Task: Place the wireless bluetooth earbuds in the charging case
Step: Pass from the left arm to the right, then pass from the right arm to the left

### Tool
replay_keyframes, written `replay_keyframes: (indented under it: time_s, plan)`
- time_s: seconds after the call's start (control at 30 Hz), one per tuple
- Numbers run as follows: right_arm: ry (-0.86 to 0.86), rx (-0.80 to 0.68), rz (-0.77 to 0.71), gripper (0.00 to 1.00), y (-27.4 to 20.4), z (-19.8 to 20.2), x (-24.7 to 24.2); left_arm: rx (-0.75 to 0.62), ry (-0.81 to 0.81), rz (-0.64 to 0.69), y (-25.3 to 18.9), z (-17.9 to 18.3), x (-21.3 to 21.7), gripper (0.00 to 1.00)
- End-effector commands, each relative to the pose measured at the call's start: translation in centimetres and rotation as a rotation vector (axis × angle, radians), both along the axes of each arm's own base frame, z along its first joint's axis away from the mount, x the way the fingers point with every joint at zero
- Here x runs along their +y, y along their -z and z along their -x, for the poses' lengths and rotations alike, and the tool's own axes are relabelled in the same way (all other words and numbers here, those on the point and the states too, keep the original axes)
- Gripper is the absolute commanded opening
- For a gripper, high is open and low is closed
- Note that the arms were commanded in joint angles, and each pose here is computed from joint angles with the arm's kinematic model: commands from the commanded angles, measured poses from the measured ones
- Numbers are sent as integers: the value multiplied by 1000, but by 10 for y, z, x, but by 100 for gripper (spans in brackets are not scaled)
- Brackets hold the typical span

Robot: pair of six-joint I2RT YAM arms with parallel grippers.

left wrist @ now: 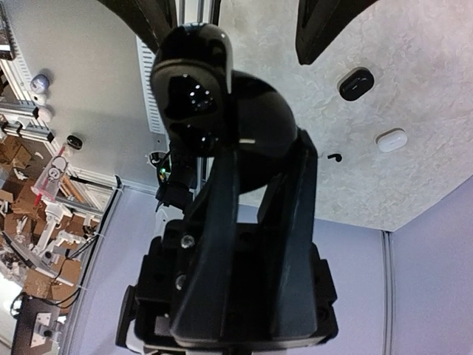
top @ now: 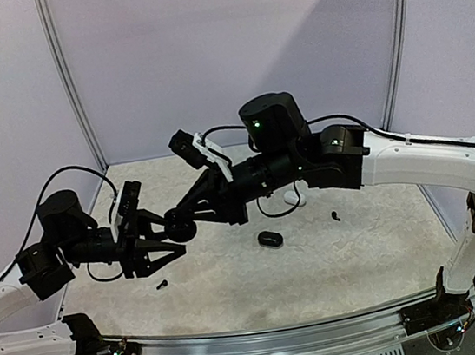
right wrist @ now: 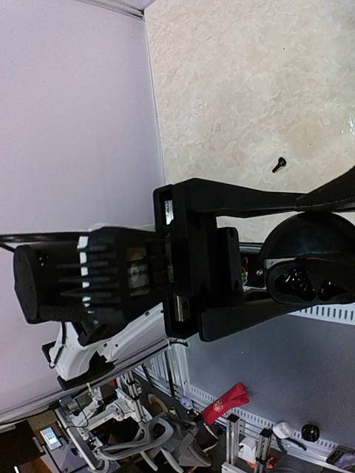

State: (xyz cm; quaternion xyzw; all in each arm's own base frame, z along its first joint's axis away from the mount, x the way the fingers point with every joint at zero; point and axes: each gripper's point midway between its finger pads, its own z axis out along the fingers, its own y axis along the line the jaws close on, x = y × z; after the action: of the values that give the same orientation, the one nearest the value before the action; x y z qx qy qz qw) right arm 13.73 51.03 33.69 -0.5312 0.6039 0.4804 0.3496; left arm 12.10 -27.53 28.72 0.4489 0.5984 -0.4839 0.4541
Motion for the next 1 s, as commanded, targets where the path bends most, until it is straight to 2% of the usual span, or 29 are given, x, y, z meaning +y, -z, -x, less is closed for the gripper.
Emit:
replay_keyframes:
  time_s: [0.0, 0.17, 0.37, 0.53, 0.7, 0.83, 0.97]
  plan:
    - [-30, -127, -62, 4, -34, 7, -9, -26, -15, 51, -8, -4, -1, 54]
    - [-6, -178, -51, 3, -33, 2, -10, -23, -5, 93, -15, -3, -3, 54]
    - [10, -225, -54, 3, -35, -1, -10, -34, 23, 116, -17, 0, -5, 41]
    - [12, -241, -64, 3, -39, -1, -11, -33, 35, 109, -14, 1, -6, 39]
    - [6, -237, -63, 3, -38, 0, -11, -41, 29, 111, -16, 0, -6, 24]
    - [8, -230, -63, 3, -37, 0, -10, -40, 21, 111, -16, -2, -6, 0]
    - [27, -216, -61, 7, -38, -2, -11, -40, 20, 107, -14, -1, -6, 0]
